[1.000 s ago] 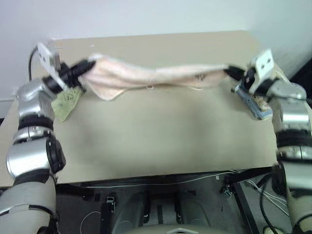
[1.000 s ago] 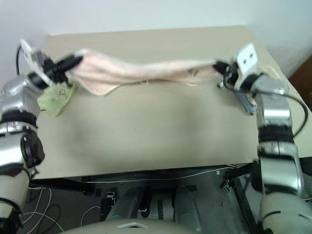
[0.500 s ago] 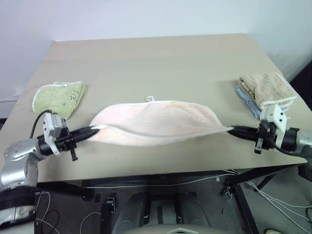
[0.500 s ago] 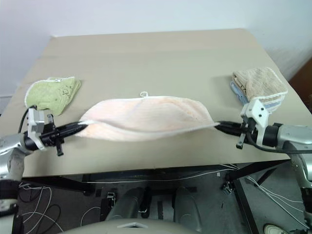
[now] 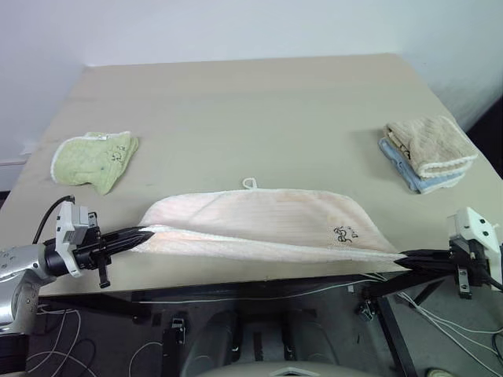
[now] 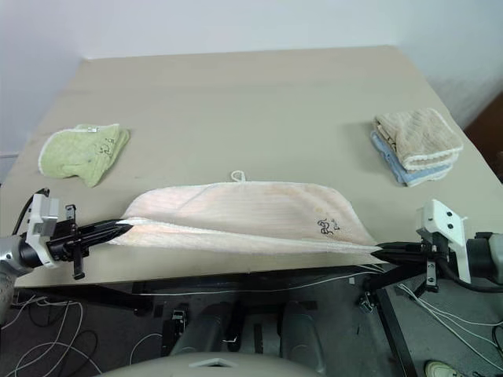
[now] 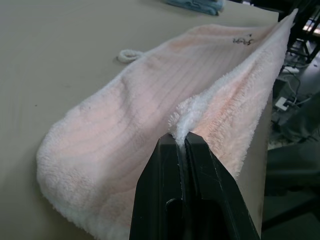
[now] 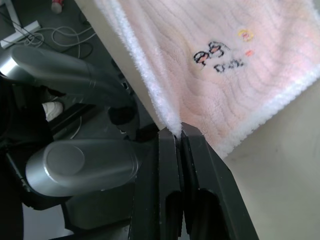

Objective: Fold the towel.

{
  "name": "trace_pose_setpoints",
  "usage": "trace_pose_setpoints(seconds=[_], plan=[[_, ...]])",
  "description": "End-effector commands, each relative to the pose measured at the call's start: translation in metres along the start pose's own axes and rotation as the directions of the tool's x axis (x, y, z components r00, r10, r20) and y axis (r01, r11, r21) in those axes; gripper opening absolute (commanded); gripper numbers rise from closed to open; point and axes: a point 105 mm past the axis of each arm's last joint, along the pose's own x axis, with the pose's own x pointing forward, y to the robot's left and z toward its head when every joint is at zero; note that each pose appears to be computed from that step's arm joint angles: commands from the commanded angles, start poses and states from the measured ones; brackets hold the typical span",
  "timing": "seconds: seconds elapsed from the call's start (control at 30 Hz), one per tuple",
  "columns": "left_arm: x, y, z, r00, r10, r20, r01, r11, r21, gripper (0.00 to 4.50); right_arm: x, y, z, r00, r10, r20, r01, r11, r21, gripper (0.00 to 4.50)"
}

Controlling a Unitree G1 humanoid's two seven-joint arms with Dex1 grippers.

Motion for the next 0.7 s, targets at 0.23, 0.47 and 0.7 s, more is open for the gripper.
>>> trace_pose_setpoints(seconds=[0.23, 0.47, 0.7], plan=[[-0.005, 0.013, 0.014, 0.996, 0.062, 0.059, -0.061, 0.998, -0.032, 0.01, 0.017, -0.015, 0.023, 0.996, -0.043, 0.081, 0.049, 0.996, -0.078, 0.00], [-0.001, 0.042, 0.018, 0.980, 0.147, 0.134, -0.137, 0.987, -0.079, 0.01, 0.018, -0.046, 0.021, 0.983, -0.123, 0.136, 0.129, 0.991, -0.036, 0.00], [0.016, 0.069, 0.020, 0.964, 0.197, 0.177, -0.181, 0.978, -0.100, 0.01, 0.032, -0.077, 0.036, 0.966, -0.168, 0.195, 0.182, 0.982, -0.054, 0.00]])
